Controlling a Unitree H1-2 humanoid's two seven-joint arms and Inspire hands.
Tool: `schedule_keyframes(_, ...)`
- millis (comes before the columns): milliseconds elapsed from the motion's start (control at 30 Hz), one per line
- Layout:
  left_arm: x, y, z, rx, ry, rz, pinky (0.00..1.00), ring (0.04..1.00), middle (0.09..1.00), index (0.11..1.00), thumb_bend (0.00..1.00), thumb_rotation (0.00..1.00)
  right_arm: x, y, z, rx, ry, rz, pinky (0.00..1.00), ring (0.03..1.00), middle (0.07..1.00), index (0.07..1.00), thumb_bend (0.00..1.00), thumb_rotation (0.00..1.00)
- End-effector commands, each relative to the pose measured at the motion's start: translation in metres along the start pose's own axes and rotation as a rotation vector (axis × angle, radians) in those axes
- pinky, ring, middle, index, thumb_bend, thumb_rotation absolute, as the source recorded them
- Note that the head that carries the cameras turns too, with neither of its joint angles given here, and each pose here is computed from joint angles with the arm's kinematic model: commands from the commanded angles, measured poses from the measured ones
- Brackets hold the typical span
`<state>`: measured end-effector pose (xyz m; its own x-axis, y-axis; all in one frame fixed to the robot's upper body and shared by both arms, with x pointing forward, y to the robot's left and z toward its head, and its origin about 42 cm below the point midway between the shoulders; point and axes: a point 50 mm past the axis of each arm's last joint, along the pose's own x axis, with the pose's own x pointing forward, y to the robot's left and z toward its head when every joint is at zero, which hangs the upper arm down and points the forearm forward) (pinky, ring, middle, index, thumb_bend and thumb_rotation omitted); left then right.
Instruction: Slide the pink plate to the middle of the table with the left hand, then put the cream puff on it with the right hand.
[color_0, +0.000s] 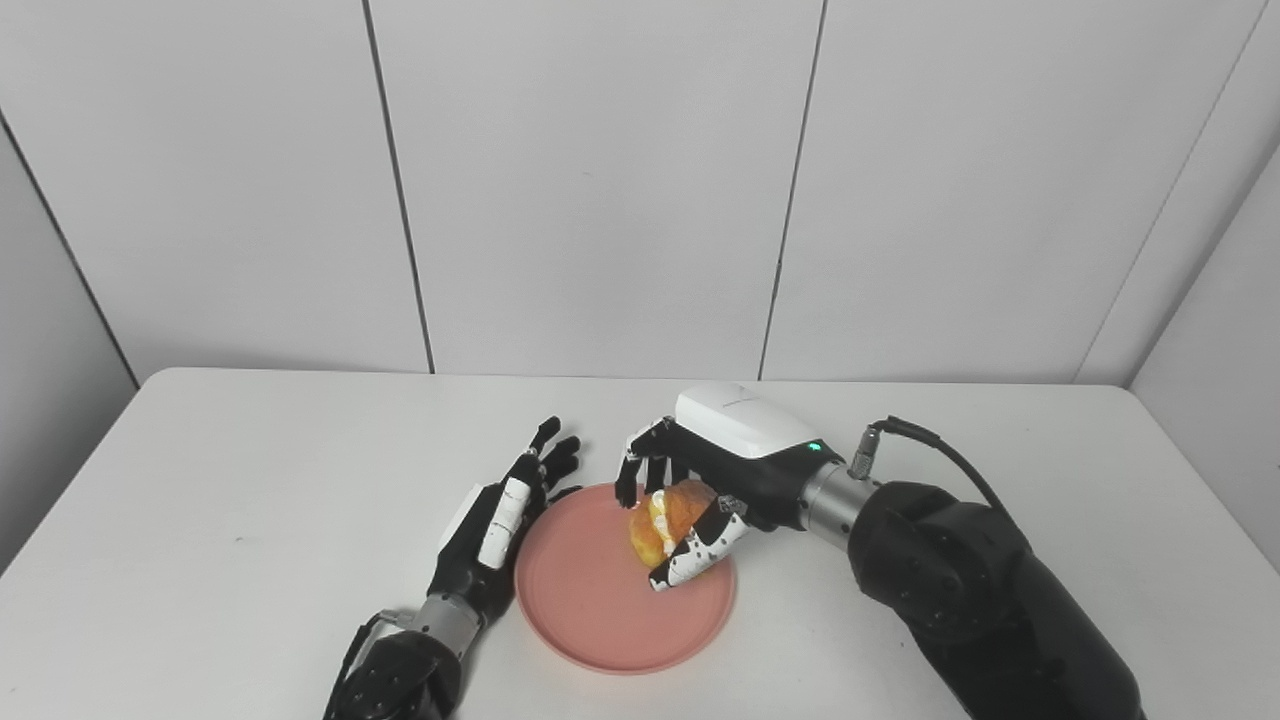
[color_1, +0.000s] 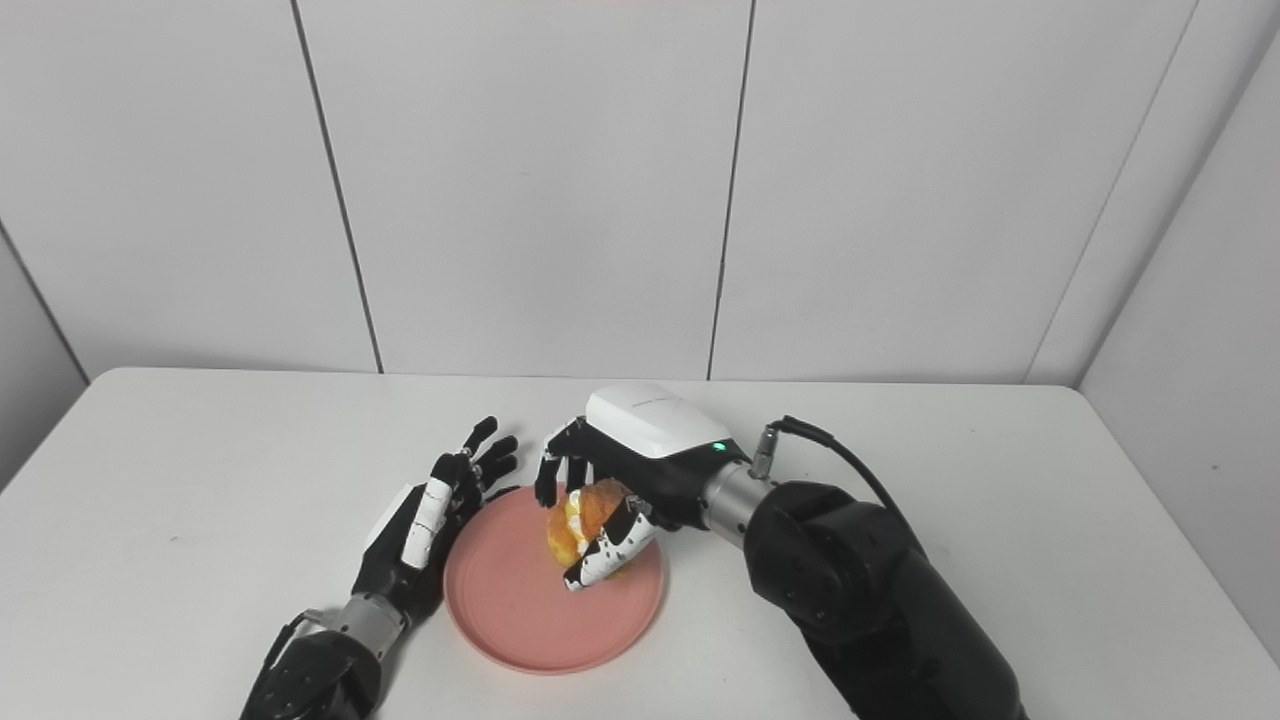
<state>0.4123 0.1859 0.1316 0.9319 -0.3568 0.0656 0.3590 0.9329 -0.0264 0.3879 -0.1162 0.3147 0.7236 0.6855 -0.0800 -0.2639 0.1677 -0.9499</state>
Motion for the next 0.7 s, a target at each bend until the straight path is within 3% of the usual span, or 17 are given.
schedule_keyframes(0,-0.016,-0.008,-0.033,-0.028,0.155,0.009,0.86,0.956,0.952,0.999,1.00,0.95,0.007,-0.019,0.012,-0.038,-0.065,-0.042,0.24,0.391,0.480,0.503,0.52,0.00)
schedule_keyframes(233,-0.015,-0.012,-0.032,-0.023,0.155,0.007,0.84,0.945,0.945,0.995,1.00,0.96,0.025,-0.003,0.006,-0.026,-0.061,0.003,0.30,0.433,0.511,0.480,0.52,0.00)
schedule_keyframes(433,-0.015,-0.015,-0.031,-0.013,0.157,-0.001,0.84,0.957,0.947,1.000,0.99,0.97,0.040,0.018,-0.003,-0.005,-0.059,0.037,0.27,0.398,0.482,0.500,0.52,0.00)
schedule_keyframes(667,-0.014,-0.016,-0.031,0.000,0.157,-0.009,0.85,0.948,0.940,1.000,0.99,0.98,0.053,0.032,-0.008,-0.012,-0.052,0.057,0.31,0.410,0.502,0.499,0.52,0.00)
